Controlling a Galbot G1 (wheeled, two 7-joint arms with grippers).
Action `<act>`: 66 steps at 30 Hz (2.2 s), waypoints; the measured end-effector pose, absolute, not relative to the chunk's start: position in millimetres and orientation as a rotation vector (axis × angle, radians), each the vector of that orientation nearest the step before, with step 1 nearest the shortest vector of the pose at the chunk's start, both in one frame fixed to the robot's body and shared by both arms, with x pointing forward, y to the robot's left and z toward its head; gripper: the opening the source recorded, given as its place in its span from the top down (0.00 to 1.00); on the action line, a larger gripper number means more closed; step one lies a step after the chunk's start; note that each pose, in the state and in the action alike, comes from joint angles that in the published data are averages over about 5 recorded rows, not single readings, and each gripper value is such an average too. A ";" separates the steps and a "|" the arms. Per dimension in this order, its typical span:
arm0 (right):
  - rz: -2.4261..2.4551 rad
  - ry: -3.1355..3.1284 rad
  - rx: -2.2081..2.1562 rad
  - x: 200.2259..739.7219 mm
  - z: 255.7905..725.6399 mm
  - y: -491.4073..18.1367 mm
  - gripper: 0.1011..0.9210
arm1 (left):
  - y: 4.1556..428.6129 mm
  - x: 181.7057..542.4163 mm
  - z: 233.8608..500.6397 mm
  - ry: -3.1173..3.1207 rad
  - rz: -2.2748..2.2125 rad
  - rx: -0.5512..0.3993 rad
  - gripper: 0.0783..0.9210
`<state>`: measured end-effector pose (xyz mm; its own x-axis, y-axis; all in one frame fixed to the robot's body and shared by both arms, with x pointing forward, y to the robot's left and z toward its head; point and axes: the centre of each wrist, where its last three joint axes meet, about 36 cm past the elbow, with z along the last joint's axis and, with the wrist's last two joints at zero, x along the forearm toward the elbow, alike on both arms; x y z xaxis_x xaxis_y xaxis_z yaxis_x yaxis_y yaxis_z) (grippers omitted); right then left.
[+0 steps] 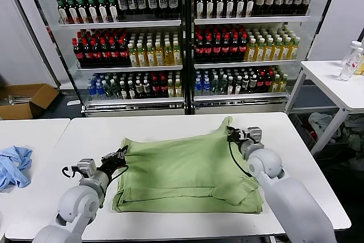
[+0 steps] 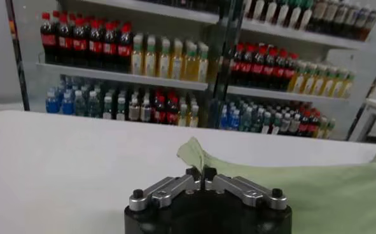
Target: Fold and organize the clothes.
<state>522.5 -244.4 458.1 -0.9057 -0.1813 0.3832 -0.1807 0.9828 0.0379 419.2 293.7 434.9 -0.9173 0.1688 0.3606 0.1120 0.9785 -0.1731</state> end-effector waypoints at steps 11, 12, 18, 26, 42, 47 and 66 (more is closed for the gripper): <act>-0.010 -2.736 0.221 426.2 460.7 -258.4 0.99 | 286.8 373.5 440.9 -2.701 0.160 -0.244 0.99; -0.007 -2.730 0.211 417.5 458.9 -259.3 0.99 | 286.4 370.1 439.4 -2.689 0.147 -0.244 0.99; 0.024 -2.683 0.160 377.1 446.0 -260.5 0.97 | 282.8 352.5 428.1 -2.630 0.049 -0.239 0.99; 0.090 -2.671 0.139 346.9 441.5 -255.7 0.71 | 265.9 331.9 416.7 -2.622 -0.054 -0.197 0.81; 0.179 -2.685 0.144 306.2 447.9 -250.7 0.18 | 224.1 315.9 371.8 -2.618 -0.178 0.078 0.41; 0.184 -2.687 0.147 301.2 448.7 -250.1 0.12 | 218.0 312.7 364.1 -2.601 -0.182 0.109 0.57; 0.201 -2.734 0.158 301.4 459.3 -251.6 0.12 | 318.0 331.1 406.8 -2.704 -0.167 0.324 0.95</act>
<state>301.4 -251.6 459.3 -0.9164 -0.0821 0.3917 -0.1385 0.9833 -0.1178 331.1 318.0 406.8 -0.8891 -0.2499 0.3836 -0.2008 0.9658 0.1638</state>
